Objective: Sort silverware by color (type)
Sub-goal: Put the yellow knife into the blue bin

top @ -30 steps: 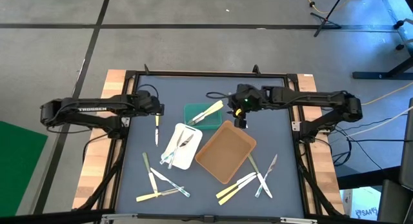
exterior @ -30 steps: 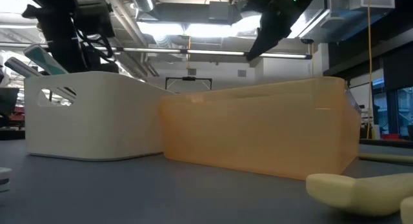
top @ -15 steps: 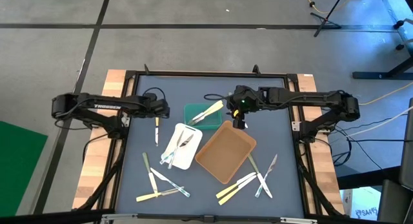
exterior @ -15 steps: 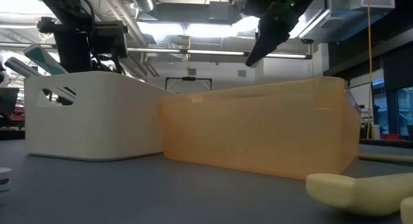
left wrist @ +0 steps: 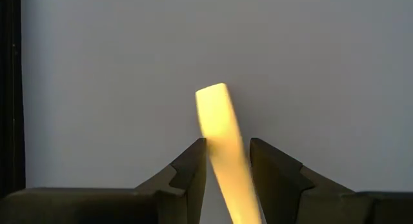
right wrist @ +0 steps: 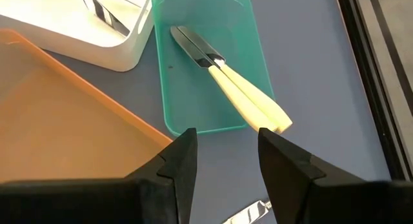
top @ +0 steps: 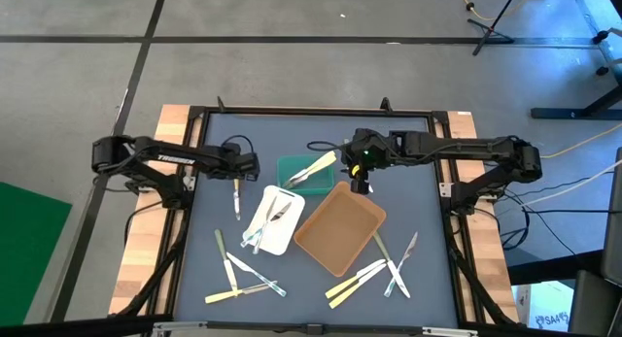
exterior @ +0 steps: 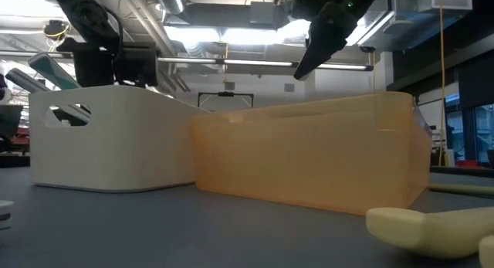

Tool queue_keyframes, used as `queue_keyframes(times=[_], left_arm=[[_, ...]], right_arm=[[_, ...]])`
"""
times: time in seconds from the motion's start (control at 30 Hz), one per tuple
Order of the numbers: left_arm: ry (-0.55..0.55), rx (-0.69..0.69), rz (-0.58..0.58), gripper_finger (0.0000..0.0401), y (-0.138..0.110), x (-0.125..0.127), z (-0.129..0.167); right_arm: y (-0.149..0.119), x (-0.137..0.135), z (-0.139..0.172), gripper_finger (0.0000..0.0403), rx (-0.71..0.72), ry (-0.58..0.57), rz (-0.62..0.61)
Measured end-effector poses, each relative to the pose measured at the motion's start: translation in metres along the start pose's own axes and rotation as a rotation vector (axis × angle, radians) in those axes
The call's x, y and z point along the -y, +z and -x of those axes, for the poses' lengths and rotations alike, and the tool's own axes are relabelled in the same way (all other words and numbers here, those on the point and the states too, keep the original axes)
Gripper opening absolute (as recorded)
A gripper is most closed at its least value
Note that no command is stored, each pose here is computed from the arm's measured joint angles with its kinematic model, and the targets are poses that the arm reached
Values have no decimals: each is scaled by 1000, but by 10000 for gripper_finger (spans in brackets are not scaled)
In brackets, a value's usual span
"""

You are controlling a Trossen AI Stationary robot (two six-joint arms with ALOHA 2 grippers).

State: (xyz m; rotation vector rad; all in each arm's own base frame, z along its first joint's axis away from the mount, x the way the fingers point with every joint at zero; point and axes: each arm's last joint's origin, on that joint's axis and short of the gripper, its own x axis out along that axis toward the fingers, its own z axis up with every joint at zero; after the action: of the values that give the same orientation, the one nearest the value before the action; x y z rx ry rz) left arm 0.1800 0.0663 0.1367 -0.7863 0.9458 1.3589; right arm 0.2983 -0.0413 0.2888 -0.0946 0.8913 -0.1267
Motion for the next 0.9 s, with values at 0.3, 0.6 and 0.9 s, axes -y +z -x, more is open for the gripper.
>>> queue_keyframes(times=[0.3, 0.6, 0.9], left_arm=[[30, -40, -12, 114, -4, 6, -12], [27, -40, -17, 113, -6, 7, -12], [24, -33, -14, 71, -6, 7, -12]], right_arm=[[0, 0, 0, 150, 0, 0, 0], [0, 0, 0, 150, 0, 0, 0], [-8, -1, 6, 150, -73, 10, -8]])
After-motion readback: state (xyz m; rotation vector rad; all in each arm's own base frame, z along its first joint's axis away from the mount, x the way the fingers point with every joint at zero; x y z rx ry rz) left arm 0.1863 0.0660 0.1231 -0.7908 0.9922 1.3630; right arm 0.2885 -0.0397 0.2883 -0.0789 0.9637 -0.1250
